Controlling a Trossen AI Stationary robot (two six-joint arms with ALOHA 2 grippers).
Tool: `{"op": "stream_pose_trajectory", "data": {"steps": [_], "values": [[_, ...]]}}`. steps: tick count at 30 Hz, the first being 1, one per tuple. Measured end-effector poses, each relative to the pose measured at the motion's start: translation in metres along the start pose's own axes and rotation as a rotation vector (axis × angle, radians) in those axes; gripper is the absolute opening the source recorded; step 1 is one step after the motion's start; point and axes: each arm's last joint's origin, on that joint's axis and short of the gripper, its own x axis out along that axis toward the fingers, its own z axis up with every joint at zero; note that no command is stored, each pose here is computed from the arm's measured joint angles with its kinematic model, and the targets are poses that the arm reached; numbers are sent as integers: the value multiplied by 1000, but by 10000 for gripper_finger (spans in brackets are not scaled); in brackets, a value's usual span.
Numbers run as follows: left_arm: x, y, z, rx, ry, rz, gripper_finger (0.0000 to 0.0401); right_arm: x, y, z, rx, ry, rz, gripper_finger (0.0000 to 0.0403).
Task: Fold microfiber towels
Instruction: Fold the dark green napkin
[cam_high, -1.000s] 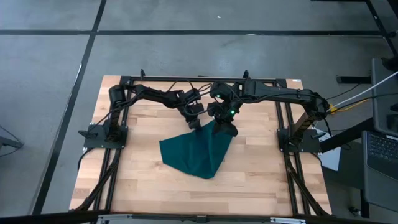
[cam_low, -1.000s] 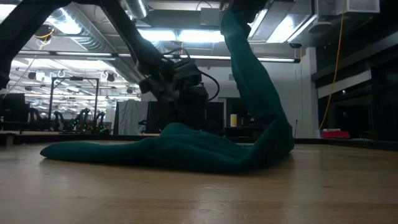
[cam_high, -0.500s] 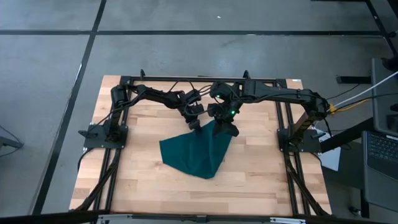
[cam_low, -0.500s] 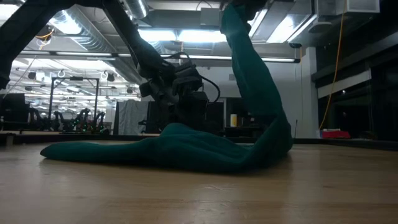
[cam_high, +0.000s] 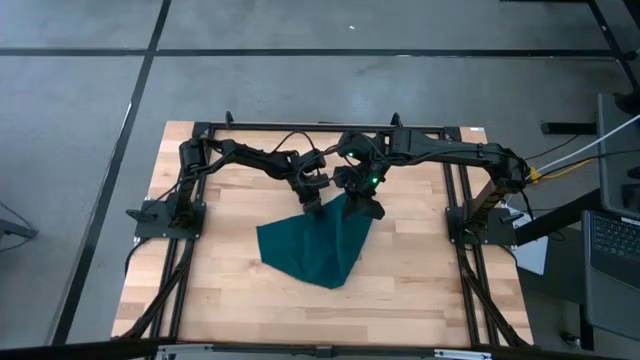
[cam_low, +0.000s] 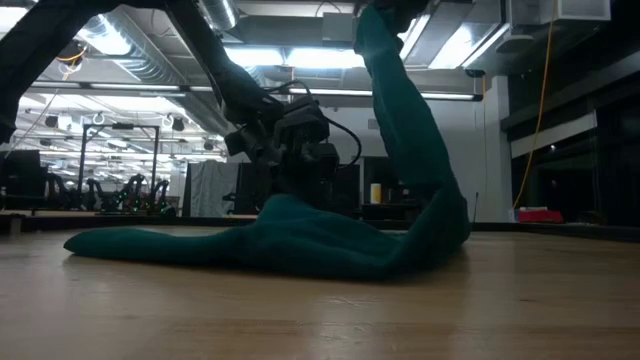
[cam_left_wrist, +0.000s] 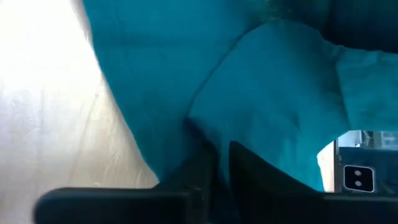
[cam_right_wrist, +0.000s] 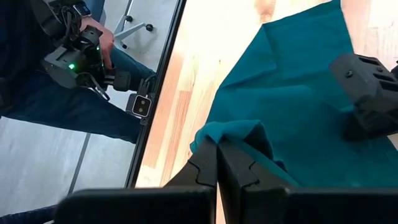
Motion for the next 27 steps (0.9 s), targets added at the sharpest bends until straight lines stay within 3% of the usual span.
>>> {"op": "stream_pose_trajectory", "data": {"steps": [3,7,13,21,27], "values": [[0,0,0,-5,-9,29,8,0,0,0,0,0,0,0],[-1,-2,7,-12,-11,23,3,0,0,0,6,0,0,0],[-16,-24,46,71,-98,-17,3,-1,-1,0,20,-6,-4,0],[-64,-49,99,173,-187,-4,2,-27,-1,16,8,-101,-84,0],[-109,-56,115,208,-176,117,2,-66,-2,21,61,-131,-221,0]]}}
